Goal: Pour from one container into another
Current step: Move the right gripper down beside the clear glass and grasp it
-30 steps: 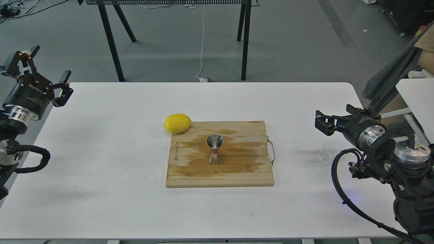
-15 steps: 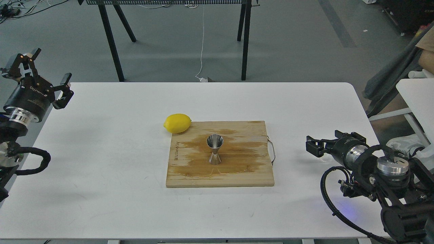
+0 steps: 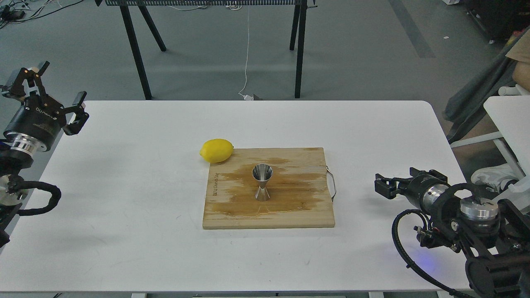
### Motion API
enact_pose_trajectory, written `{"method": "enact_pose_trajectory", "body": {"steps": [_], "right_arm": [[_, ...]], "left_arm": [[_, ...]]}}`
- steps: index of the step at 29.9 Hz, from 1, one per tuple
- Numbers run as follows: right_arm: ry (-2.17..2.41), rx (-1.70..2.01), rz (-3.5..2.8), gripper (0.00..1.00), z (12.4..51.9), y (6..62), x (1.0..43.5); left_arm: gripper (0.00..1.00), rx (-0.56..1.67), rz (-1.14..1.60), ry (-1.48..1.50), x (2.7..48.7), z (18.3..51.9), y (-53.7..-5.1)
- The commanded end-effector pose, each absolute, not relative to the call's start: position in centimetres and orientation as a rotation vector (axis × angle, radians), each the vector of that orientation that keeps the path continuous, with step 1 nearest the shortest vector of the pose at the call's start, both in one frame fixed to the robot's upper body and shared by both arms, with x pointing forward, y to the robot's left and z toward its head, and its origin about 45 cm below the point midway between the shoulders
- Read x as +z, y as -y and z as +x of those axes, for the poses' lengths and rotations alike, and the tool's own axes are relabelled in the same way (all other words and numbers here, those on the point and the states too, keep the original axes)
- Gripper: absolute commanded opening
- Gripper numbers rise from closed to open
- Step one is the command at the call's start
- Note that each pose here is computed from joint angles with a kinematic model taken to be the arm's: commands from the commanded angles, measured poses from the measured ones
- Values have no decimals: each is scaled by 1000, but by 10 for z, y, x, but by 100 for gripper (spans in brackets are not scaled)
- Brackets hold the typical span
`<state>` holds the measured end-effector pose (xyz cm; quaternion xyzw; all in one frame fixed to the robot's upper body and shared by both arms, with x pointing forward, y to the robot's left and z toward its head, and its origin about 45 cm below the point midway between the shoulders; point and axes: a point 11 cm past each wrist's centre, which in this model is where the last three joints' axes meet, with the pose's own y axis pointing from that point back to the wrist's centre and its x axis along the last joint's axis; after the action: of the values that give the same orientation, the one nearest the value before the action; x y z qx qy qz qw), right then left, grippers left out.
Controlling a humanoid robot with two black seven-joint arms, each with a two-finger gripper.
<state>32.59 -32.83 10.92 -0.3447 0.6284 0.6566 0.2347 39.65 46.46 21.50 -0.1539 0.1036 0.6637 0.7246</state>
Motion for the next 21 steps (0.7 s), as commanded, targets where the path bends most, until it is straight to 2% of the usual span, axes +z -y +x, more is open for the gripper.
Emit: {"method": "enact_pose_trajectory", "body": {"steps": [1, 21], "right_arm": [[-1719, 1802, -945, 99, 326, 330, 111], [-1748, 1770, -912, 99, 326, 355, 113]], "left_arm": [[98, 1480, -330, -230, 212, 395, -469], [98, 1497, -324, -236, 207, 394, -472]]}}
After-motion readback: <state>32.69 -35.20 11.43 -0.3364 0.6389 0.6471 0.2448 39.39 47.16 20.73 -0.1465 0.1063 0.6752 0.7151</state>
